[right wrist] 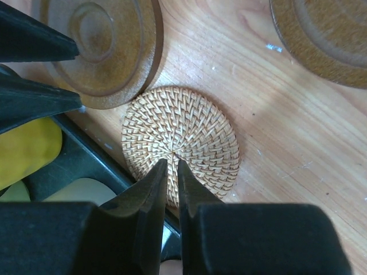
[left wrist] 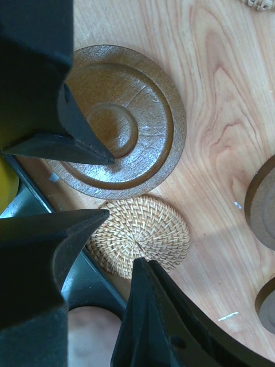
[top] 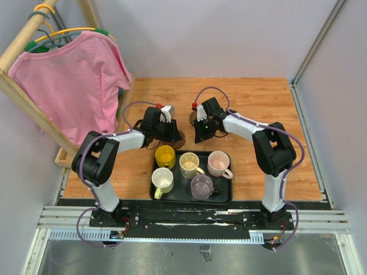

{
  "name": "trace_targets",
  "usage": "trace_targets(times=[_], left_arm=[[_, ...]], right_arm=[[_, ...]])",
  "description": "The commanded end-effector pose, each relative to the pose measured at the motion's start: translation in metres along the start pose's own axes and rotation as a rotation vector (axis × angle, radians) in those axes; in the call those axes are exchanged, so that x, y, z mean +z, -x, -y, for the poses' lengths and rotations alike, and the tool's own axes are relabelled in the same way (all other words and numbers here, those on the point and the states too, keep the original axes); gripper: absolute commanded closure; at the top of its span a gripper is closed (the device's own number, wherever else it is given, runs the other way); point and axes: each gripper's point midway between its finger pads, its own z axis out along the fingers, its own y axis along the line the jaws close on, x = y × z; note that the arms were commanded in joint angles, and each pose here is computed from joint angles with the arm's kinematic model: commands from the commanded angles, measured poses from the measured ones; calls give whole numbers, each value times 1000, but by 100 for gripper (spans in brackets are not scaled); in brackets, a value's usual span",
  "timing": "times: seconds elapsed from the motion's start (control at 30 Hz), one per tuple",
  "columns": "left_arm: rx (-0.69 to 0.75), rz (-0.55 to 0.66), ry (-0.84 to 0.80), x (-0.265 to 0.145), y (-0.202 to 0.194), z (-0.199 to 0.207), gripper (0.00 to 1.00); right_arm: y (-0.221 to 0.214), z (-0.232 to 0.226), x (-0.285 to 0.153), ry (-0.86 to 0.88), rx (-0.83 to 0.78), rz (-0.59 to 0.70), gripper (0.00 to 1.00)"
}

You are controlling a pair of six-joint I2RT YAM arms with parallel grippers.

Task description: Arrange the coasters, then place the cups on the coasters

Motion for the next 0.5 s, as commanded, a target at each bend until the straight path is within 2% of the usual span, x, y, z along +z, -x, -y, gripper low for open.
trace_targets(times=[0.0, 0.17, 0.47], left_arm=[[-5, -30, -6, 6, -8, 0, 60], [-32, -81, 34, 6, -24, -9, 59], [-21, -108, 223, -4, -33, -44, 58]], right_arm=[[-16, -7, 12, 22, 28, -59, 86], [-38, 2, 22, 2, 57, -128, 86], [-64, 54, 4, -219, 132, -205, 89]])
